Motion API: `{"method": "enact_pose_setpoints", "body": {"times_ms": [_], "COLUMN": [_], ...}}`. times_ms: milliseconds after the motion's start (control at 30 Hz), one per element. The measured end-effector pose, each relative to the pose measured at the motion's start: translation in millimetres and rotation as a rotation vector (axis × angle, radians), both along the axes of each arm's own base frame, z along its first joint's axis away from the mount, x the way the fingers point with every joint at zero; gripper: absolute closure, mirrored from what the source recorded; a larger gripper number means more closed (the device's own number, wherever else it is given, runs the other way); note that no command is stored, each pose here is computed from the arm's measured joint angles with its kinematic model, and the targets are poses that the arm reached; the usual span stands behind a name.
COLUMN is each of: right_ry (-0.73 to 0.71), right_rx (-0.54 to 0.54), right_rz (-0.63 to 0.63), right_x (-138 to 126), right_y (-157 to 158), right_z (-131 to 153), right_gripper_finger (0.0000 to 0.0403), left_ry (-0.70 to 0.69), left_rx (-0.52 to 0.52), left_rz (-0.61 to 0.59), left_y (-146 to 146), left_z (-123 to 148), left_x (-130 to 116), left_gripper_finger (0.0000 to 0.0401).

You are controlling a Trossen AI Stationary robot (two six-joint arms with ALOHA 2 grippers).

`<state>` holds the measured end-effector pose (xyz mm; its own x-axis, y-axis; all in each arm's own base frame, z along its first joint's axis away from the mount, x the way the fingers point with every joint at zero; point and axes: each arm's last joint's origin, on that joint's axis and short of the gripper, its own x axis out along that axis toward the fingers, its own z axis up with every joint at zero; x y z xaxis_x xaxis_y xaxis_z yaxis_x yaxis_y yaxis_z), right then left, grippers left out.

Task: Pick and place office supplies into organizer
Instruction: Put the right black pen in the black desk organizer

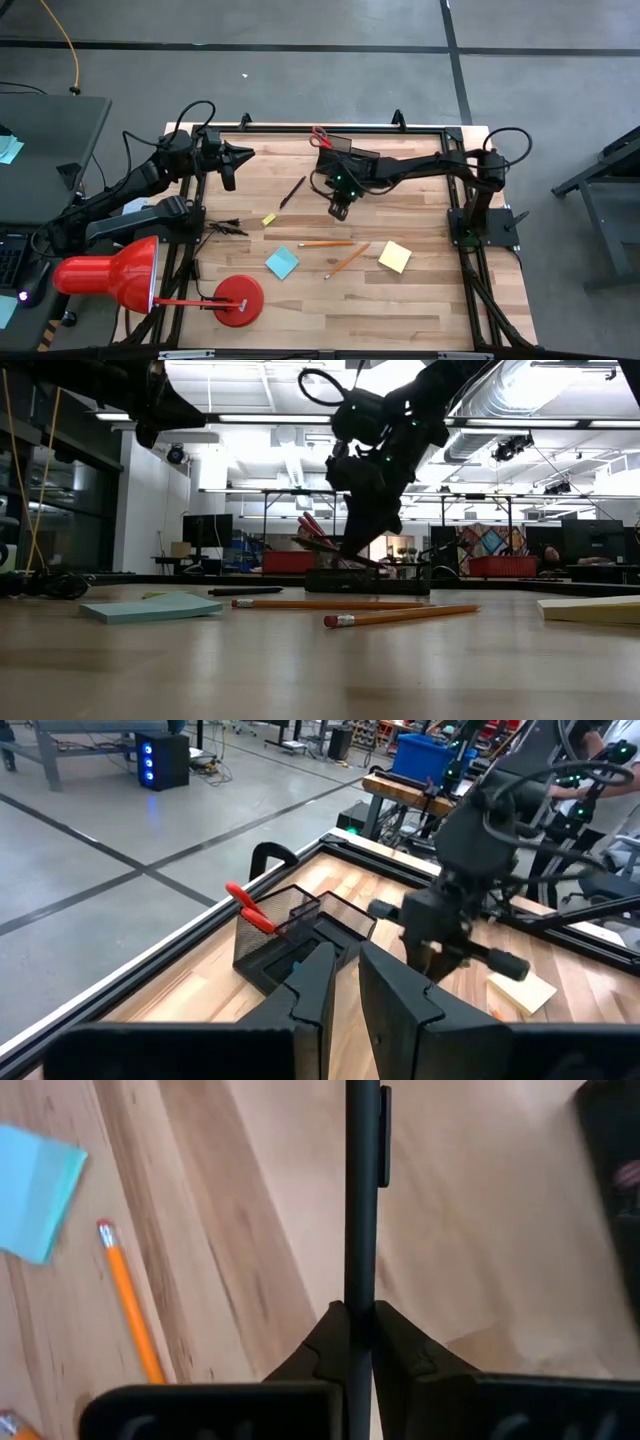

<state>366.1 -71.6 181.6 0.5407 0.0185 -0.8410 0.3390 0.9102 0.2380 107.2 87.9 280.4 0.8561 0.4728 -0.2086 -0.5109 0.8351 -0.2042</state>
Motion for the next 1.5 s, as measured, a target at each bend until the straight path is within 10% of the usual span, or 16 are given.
{"method": "enact_pose_setpoints", "body": {"times_ms": [400,700,1500], "right_ry": [-0.242,-0.515,-0.7], "right_rx": [-0.028,-0.073,-0.276], "right_rz": [-0.114,-0.171,-0.064], "right_x": [0.9,14.1,33.6], "right_y": [-17.7,-10.2,13.1], "right_z": [39.3,73.9,151.2], "right_gripper_finger": [0.04,0.04,0.0399], "left_ry": [-0.079,-0.202,-0.393], "left_rx": [-0.085,-0.163,-0.161], "left_rz": [-0.077,-0.18,-0.227], "left_y": [-1.3,2.1,9.2], "left_z": [2.6,10.0,26.8], "left_x": [2.7,11.3,20.4], "left_gripper_finger": [0.0357,0.0274,0.021]}}
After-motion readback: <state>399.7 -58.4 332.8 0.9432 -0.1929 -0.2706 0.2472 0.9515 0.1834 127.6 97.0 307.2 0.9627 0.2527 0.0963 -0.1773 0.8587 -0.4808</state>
